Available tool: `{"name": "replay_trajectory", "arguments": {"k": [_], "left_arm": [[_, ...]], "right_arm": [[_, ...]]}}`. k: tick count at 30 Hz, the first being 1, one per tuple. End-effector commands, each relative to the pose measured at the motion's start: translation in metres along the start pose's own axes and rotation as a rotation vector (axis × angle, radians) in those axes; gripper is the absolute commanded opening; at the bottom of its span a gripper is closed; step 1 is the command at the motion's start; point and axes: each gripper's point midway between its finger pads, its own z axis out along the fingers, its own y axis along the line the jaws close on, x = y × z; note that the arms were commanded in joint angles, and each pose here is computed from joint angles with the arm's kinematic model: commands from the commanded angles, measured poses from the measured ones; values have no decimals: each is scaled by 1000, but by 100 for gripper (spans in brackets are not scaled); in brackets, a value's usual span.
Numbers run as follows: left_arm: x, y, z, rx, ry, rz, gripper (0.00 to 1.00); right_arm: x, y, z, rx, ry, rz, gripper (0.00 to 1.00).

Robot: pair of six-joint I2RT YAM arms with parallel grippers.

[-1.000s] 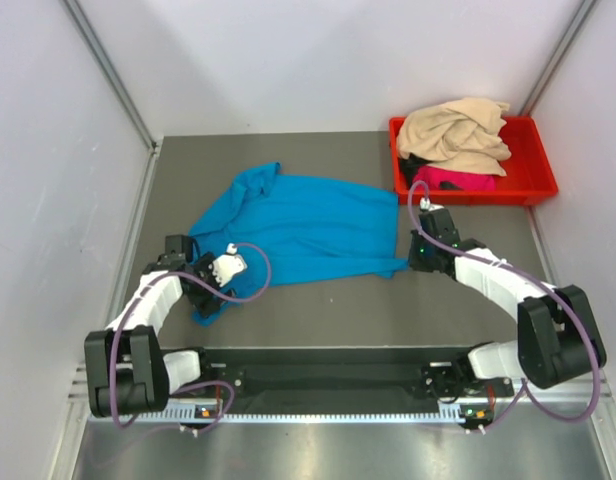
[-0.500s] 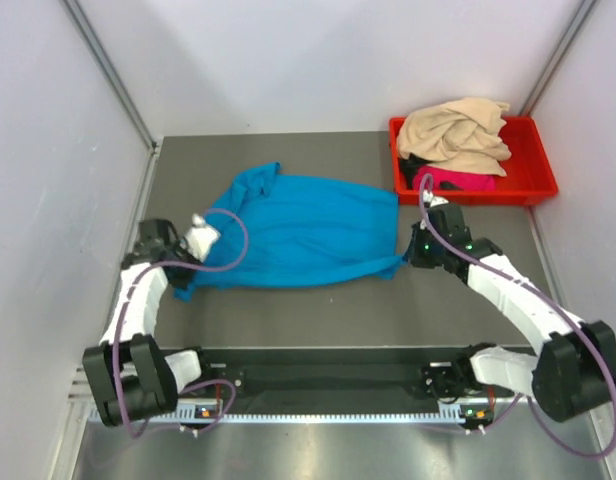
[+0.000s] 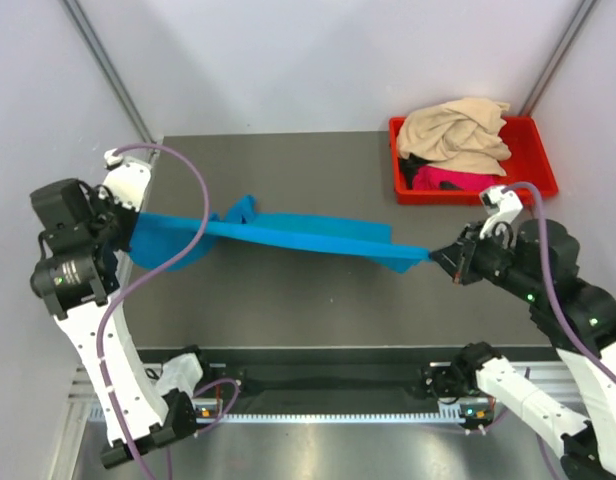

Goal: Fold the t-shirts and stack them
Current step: Flatten the tshirt out

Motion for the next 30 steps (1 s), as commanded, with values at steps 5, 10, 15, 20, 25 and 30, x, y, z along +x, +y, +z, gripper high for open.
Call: {"name": "replay_trajectory", "arguments": {"k": [5,10,15,20,25,30], "left_arm": [[-27,37,-23,-126,-24,2,0],[-45,59,31,-102,-31,-65,0],[-88,110,68,-203,-120,-139,0],[-126,155,104,-292,-199,-248,0],[-172,200,94,-426,-366,-307,0],[-195,201,82,-415,-462,-275,0]], "right_arm": [[-8,-5,26,53,123,-42,0],[-78,-6,89,77,83,-106,0],[-164,-25,170,152,40,-117,0],[-290,-17,197,88,-282,-58,0],[-363,-7,172,0,-590,9,0],[-389,-6,150,-3,-688,-19,0]]}}
